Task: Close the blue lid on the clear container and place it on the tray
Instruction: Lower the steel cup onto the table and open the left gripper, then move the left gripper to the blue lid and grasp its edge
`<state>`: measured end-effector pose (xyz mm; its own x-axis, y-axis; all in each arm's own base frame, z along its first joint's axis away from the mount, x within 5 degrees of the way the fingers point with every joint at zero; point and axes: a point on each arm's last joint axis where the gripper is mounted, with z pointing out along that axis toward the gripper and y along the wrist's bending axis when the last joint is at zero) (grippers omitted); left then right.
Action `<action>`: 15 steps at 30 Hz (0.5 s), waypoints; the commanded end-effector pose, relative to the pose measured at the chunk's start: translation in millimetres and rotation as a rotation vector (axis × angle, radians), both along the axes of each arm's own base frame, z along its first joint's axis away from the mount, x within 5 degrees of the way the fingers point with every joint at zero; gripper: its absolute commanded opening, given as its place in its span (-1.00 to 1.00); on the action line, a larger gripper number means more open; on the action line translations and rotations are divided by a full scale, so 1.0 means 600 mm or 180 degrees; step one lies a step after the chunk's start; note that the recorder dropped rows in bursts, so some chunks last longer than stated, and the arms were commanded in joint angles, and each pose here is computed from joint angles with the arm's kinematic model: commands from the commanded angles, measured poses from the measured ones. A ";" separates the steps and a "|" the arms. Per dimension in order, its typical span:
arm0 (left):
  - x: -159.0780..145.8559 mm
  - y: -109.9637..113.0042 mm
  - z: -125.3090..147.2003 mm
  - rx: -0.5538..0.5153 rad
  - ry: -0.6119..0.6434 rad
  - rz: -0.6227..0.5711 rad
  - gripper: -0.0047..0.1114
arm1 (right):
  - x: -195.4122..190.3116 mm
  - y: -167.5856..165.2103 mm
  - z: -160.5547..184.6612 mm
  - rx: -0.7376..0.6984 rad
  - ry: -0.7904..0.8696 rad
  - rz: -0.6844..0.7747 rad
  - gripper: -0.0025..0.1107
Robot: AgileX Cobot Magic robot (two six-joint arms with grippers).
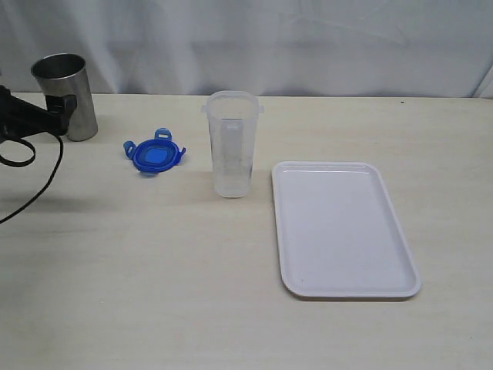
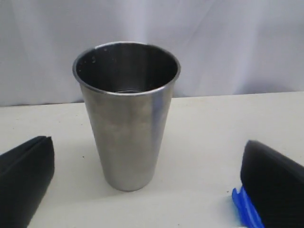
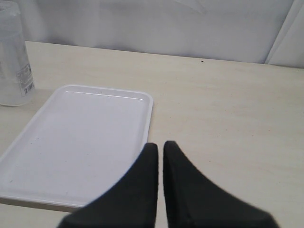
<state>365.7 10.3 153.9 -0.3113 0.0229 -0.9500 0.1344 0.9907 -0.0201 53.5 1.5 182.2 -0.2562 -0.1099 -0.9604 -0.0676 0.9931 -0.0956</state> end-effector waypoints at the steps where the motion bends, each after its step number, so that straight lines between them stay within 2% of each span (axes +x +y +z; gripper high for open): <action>1: -0.023 -0.018 0.030 -0.0146 -0.0055 -0.0027 0.87 | 0.000 0.000 0.001 0.0004 -0.0039 -0.0008 -0.88; 3: -0.030 -0.030 0.037 -0.0355 0.0006 -0.0016 0.87 | 0.000 0.000 0.001 0.0004 -0.0039 -0.0008 -0.88; 6: -0.039 -0.053 0.040 -0.0479 0.0279 -0.0030 0.87 | 0.000 0.000 0.001 0.0004 -0.0039 -0.0008 -0.88; 11: -0.042 -0.101 0.030 -0.0410 0.0830 -0.0030 0.87 | 0.000 0.000 0.001 0.0004 -0.0039 -0.0008 -0.88; 15: -0.037 -0.144 0.042 -0.0226 0.1011 -0.0206 0.87 | 0.000 0.000 0.001 0.0004 -0.0039 -0.0008 -0.88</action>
<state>341.9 -60.9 172.1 -0.5648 -0.0290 -0.8247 0.1607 0.9764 -0.1444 53.5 1.5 182.2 -0.2562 -0.1099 -0.9604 -0.0676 0.9931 -0.0956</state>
